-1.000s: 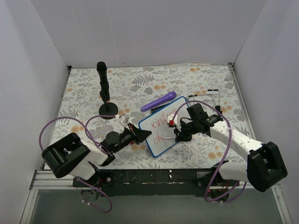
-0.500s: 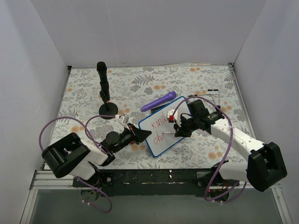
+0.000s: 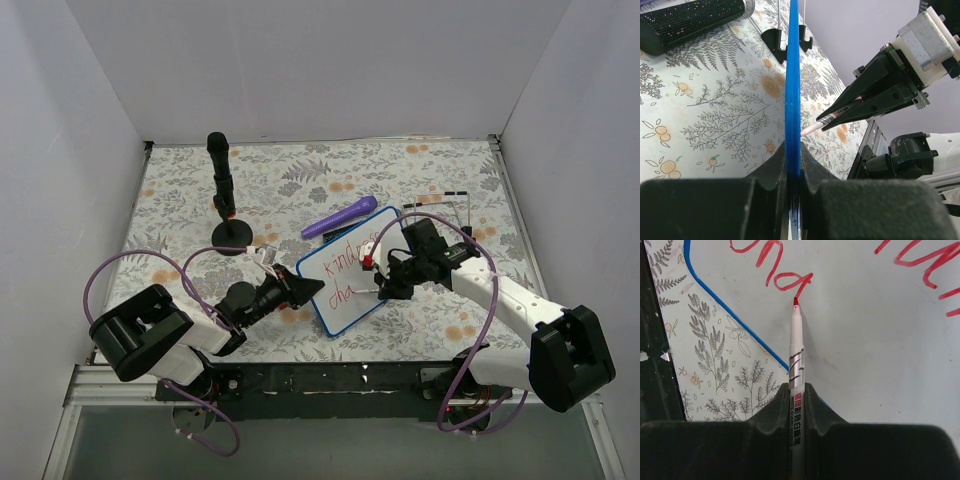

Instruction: Write a sentence on the whiteboard

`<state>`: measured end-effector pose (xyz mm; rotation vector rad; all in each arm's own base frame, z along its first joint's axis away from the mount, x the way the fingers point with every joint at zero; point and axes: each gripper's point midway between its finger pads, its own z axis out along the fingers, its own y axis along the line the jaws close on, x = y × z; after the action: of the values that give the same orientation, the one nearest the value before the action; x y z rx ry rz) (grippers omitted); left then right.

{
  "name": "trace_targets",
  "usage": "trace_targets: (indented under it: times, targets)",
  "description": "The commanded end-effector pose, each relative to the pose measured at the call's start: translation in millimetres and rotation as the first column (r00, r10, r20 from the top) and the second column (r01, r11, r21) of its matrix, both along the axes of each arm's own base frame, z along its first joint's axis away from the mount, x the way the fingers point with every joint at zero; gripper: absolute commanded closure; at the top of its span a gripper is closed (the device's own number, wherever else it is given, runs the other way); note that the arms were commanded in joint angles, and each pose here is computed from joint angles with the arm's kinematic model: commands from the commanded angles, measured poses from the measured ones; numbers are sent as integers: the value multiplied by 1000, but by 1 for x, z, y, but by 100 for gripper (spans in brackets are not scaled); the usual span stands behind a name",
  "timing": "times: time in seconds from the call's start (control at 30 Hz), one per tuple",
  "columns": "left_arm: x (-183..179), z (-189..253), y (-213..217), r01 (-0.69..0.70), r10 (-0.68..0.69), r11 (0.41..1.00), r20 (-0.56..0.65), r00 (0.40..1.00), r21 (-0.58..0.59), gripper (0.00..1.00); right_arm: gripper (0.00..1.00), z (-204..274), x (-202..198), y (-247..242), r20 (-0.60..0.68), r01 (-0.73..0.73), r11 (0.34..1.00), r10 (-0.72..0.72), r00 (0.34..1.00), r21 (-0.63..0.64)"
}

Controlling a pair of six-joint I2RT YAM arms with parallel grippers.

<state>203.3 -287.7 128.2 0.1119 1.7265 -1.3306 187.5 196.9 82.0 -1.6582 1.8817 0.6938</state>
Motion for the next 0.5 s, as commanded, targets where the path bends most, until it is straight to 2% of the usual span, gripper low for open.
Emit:
trace_targets:
  times: [0.0, 0.27, 0.47]
  targets:
    - [-4, 15, -2, 23, -22, 999, 53, 998, -25, 100, 99, -5, 3, -10, 24, 16, 999, -15, 1000, -42]
    - [-4, 14, -3, 28, -27, 999, 51, 998, -25, 100, 99, 24, 13, 0, 56, 9, 999, -12, 998, 51]
    - [-4, 13, -3, 28, -27, 999, 52, 998, -23, 100, 99, 30, 24, 6, 65, 27, 997, -32, 997, 76]
